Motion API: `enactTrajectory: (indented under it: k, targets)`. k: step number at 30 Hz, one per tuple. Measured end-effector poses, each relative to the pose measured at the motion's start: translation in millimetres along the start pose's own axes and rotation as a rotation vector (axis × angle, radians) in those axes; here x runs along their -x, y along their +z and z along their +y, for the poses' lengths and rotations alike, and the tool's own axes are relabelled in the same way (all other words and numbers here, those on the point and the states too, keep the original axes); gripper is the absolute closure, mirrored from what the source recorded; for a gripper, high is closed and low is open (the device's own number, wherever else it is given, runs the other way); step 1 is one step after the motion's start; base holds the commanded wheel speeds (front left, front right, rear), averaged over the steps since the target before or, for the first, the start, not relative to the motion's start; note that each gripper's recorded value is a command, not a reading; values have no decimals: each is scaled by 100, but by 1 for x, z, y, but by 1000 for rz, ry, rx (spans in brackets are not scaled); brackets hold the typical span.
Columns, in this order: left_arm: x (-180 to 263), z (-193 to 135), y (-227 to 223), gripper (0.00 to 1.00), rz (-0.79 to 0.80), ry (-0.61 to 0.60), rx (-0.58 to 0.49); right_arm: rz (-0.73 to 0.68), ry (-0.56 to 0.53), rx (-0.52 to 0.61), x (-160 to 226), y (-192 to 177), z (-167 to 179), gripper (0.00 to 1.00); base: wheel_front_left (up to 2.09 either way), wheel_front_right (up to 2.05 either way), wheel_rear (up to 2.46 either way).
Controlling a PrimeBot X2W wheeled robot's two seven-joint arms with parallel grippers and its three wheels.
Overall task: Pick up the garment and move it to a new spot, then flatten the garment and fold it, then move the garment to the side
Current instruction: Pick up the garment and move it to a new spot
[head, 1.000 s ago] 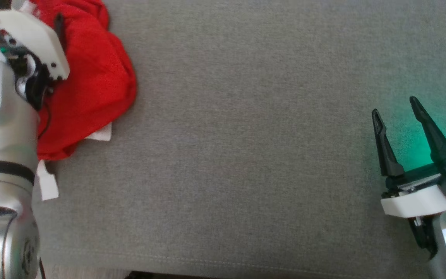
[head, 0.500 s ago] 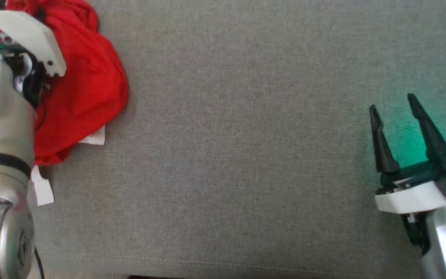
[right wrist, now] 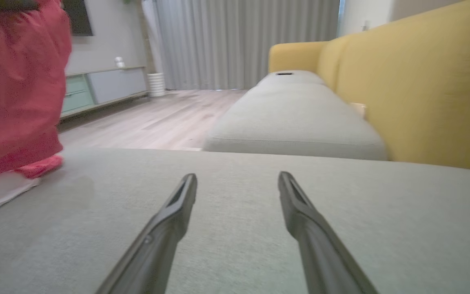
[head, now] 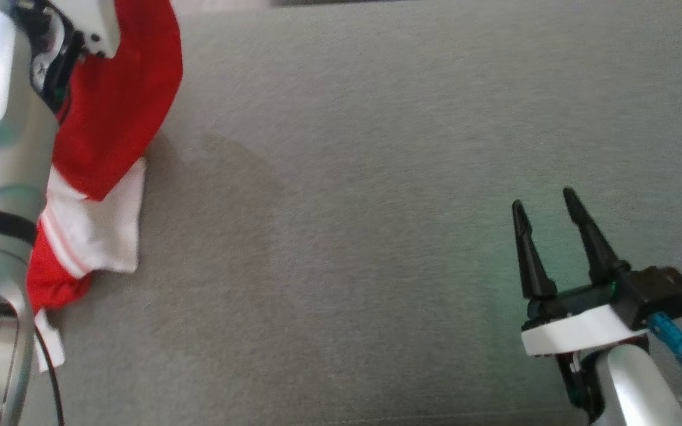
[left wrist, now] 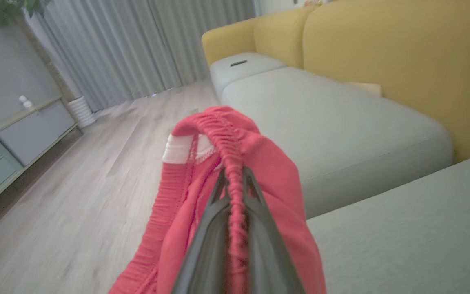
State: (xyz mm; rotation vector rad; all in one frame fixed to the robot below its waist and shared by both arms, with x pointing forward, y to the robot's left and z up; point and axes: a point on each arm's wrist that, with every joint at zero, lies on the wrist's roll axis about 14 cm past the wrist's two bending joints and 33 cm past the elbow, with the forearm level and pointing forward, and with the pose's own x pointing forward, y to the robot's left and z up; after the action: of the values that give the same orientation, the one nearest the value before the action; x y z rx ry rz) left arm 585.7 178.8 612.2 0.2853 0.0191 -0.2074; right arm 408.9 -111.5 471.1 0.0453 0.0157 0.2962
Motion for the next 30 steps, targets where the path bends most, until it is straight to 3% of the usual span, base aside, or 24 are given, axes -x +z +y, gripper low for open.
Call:
enactTrajectory:
  k: [7,8,13,19,23,30]
  targets:
    - [-2,-84,97,100,-224,-228,39,-12,-131,-12,49,10,-23,0,0,0,0]
    - [-2,-84,97,100,-224,-228,39,-12,-131,-12,49,10,-23,0,0,0,0]
    - [2,-152,129,100,-272,-393,64,-51,-232,-18,79,23,-43,0,0,0,0]
    - [16,-246,155,100,-358,-599,187,-61,-319,-20,103,26,-60,0,0,0,0]
    - [30,-302,106,100,-314,-692,265,-42,-348,-52,107,19,-66,0,0,0,0]
    - [91,-355,-66,100,36,-756,276,-23,-343,-57,95,14,-69,0,0,0,0]
